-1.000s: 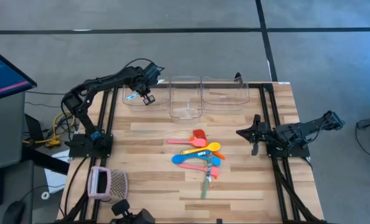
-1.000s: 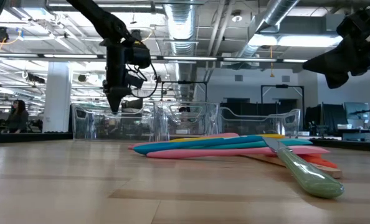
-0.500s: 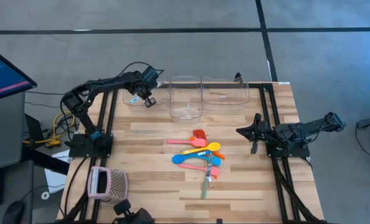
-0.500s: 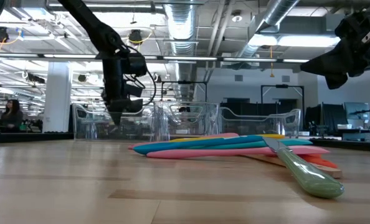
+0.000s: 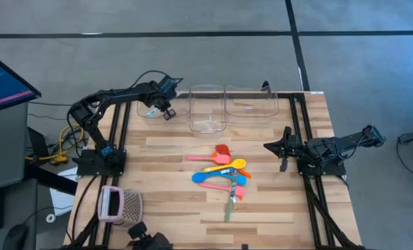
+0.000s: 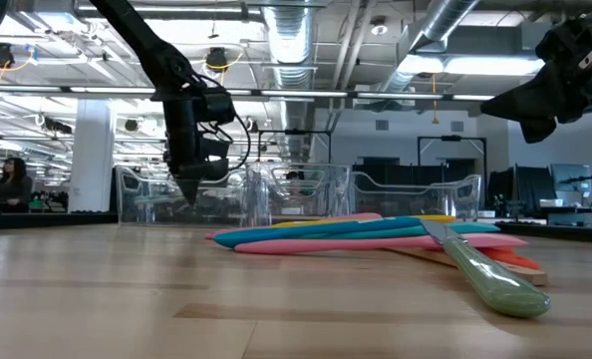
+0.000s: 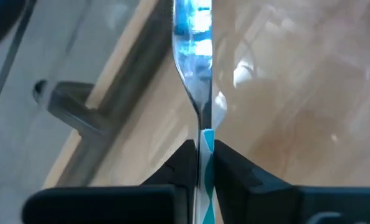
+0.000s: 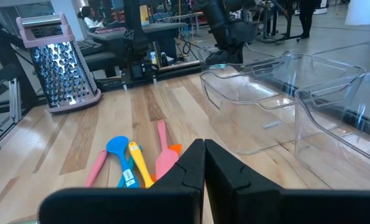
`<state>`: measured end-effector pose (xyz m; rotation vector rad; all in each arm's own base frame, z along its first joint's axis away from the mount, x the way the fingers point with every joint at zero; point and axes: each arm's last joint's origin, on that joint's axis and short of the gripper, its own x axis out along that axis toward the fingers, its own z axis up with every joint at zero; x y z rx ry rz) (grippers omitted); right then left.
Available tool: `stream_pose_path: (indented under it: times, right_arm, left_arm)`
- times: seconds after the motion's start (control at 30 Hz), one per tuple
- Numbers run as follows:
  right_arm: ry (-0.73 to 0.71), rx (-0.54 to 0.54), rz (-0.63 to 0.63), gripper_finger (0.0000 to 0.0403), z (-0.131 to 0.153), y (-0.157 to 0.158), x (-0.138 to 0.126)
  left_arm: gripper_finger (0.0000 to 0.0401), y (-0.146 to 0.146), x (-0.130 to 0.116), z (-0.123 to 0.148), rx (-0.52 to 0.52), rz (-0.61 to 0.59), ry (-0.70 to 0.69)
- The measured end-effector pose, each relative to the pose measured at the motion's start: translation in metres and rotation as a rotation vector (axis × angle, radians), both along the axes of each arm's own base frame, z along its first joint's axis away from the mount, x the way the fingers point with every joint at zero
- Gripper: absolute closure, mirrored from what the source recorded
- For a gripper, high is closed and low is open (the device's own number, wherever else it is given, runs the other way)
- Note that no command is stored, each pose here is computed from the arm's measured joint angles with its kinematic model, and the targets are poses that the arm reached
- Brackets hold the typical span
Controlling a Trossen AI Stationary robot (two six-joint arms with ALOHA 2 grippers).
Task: Pick & Place Kitchen Items
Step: Put the blue table knife into the left transparent bin, then put the green table knife into the left transparent bin
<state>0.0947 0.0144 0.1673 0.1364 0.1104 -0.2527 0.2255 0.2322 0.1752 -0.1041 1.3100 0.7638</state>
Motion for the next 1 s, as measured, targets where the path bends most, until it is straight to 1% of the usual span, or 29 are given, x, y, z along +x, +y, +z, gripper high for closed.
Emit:
stream_pose_path:
  times: [0.17, 0.3, 0.4, 0.57, 0.77, 0.87, 1.0]
  right_arm:
    - [0.000, 0.000, 0.000, 0.0400, 0.000, 0.000, 0.000]
    - [0.000, 0.000, 0.000, 0.0400, 0.000, 0.000, 0.000]
    - [0.000, 0.000, 0.001, 0.0400, 0.000, 0.000, 0.000]
    - [0.000, 0.000, 0.001, 0.0400, 0.000, 0.000, 0.000]
    - [0.010, -0.038, 0.007, 0.0400, 0.000, 0.000, 0.000]
    - [0.012, -0.050, 0.008, 0.0400, 0.000, 0.000, 0.000]
    - [0.012, -0.050, 0.008, 0.0400, 0.000, 0.000, 0.000]
  left_arm:
    - [0.0318, 0.001, 0.002, 0.001, 0.016, 0.014, -0.023]
    - [0.0301, 0.001, 0.002, 0.001, 0.009, 0.015, -0.033]
    - [0.0307, 0.001, 0.003, 0.001, 0.001, 0.018, -0.056]
    - [0.0345, 0.002, 0.004, 0.009, 0.029, 0.037, -0.093]
    - [0.0395, -0.003, 0.006, 0.044, 0.132, 0.029, -0.208]
    - [0.0397, -0.014, 0.001, 0.071, 0.191, 0.015, -0.279]
    - [0.0399, -0.039, -0.005, 0.109, 0.267, -0.011, -0.404]
